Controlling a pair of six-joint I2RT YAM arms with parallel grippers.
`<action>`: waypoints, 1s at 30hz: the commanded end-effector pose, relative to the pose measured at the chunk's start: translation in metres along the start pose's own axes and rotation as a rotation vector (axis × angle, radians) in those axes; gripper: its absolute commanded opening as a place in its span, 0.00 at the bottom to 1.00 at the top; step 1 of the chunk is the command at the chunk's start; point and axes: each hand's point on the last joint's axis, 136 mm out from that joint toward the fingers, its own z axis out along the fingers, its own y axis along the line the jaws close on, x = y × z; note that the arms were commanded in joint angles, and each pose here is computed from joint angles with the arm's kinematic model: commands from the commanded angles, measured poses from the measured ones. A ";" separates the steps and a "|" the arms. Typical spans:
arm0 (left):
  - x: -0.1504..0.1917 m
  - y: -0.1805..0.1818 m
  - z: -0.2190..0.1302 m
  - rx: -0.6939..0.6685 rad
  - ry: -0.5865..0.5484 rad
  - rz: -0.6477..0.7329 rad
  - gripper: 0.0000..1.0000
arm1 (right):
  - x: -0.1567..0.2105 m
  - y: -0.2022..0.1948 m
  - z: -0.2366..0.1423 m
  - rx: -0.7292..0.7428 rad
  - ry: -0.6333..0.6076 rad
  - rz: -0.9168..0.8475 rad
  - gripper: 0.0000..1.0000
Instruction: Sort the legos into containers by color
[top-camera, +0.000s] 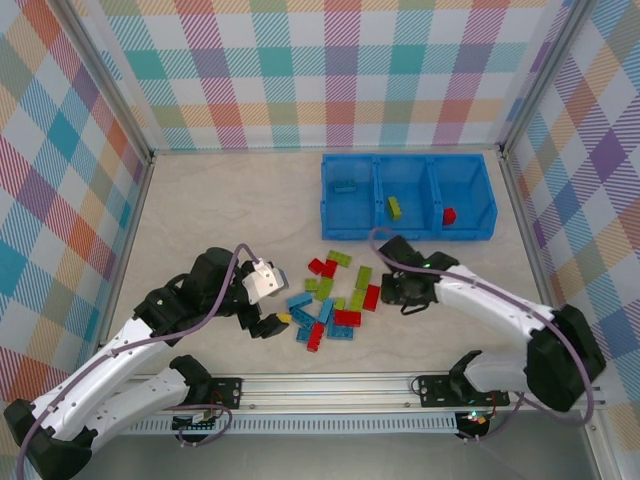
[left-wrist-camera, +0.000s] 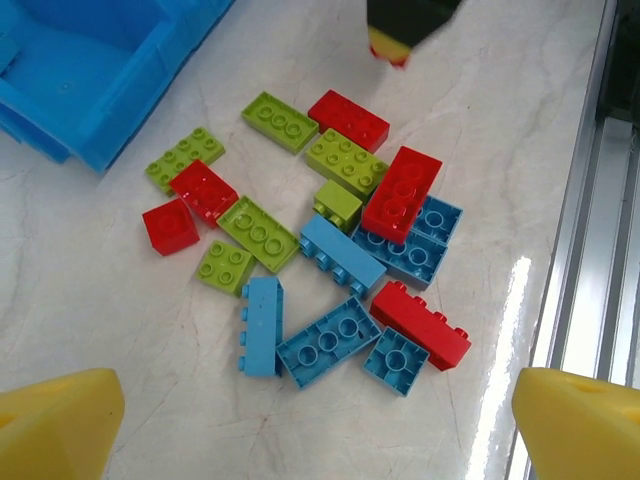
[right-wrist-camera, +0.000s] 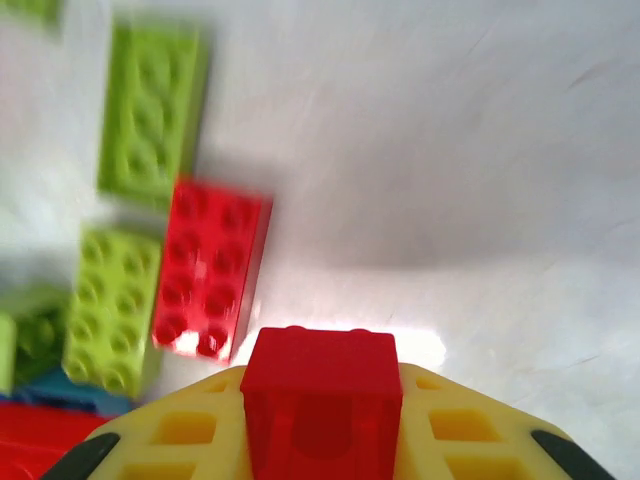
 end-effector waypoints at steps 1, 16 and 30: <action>-0.005 0.013 0.002 -0.067 -0.030 -0.031 1.00 | -0.067 -0.020 -0.029 -0.036 -0.235 0.157 0.24; -0.008 0.044 -0.014 -0.266 -0.060 -0.081 1.00 | -0.233 -0.154 -0.026 -0.018 -0.463 0.554 0.28; -0.010 0.051 -0.016 -0.301 -0.062 -0.111 1.00 | -0.256 -0.165 -0.015 -0.058 -0.387 0.562 0.48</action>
